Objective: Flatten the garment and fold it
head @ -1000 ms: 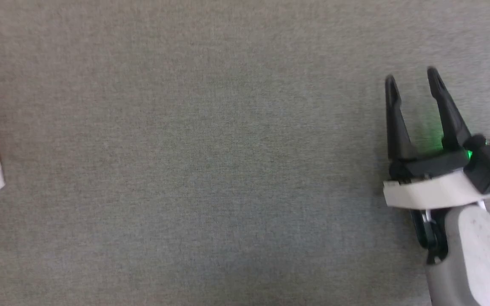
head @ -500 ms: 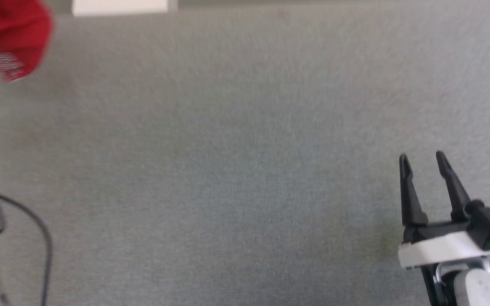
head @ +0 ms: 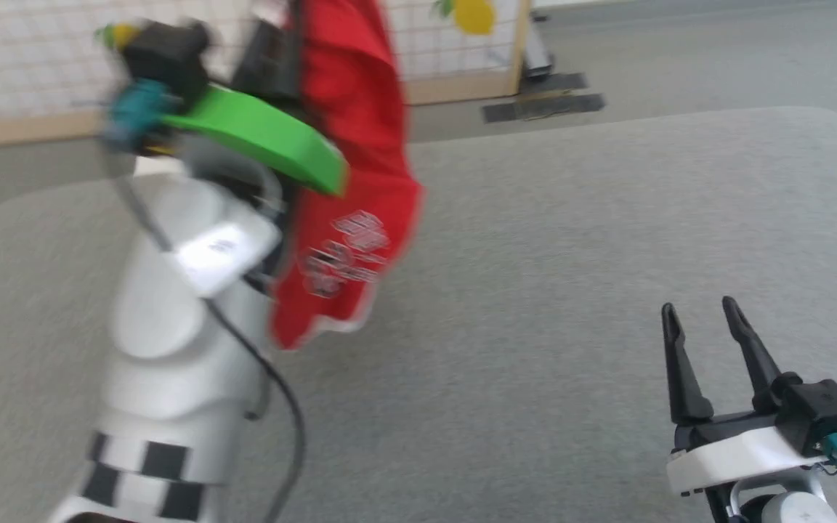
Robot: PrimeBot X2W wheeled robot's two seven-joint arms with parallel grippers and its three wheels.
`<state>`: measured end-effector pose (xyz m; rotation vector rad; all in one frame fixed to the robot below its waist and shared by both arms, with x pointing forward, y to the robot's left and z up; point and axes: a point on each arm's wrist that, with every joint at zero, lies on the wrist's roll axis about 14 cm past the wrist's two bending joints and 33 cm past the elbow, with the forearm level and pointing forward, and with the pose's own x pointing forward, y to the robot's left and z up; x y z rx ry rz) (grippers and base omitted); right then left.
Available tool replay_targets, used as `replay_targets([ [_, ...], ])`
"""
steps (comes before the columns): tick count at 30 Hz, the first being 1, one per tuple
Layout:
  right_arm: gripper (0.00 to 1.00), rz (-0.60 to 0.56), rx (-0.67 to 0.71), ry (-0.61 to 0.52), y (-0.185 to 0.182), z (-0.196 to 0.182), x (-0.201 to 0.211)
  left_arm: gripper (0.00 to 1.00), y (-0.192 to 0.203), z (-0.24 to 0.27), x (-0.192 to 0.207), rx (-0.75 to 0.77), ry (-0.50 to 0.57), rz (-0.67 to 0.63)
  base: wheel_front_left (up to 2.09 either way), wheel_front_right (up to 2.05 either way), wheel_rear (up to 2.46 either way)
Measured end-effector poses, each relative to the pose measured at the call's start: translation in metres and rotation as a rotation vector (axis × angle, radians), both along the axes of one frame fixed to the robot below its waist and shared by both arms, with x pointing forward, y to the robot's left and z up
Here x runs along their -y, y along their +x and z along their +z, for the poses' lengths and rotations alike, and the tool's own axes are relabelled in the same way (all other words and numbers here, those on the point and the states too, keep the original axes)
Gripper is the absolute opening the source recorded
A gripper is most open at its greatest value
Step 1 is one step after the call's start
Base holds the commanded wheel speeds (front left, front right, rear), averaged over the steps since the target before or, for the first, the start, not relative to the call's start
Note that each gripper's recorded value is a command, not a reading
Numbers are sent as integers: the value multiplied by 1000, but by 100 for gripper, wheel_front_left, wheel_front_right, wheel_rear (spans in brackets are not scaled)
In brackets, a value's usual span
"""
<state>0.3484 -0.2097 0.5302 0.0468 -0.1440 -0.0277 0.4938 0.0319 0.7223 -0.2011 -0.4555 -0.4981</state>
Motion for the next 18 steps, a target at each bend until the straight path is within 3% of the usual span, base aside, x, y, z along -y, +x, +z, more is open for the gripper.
replay_targets([
  [5,100,-58,2,-2,-19,3,16,0,-15,-53,76,-193,8,-213,0,0,0],
  [8,100,-92,-2,-3,-29,2,25,0,-29,-114,111,-375,93,-315,0,0,0],
  [13,100,-142,-18,-5,-42,-2,38,0,-79,-230,153,-704,379,-458,0,0,0],
  [18,100,-171,-46,-5,-47,-9,45,0,-133,-326,146,-1002,716,-547,0,0,0],
])
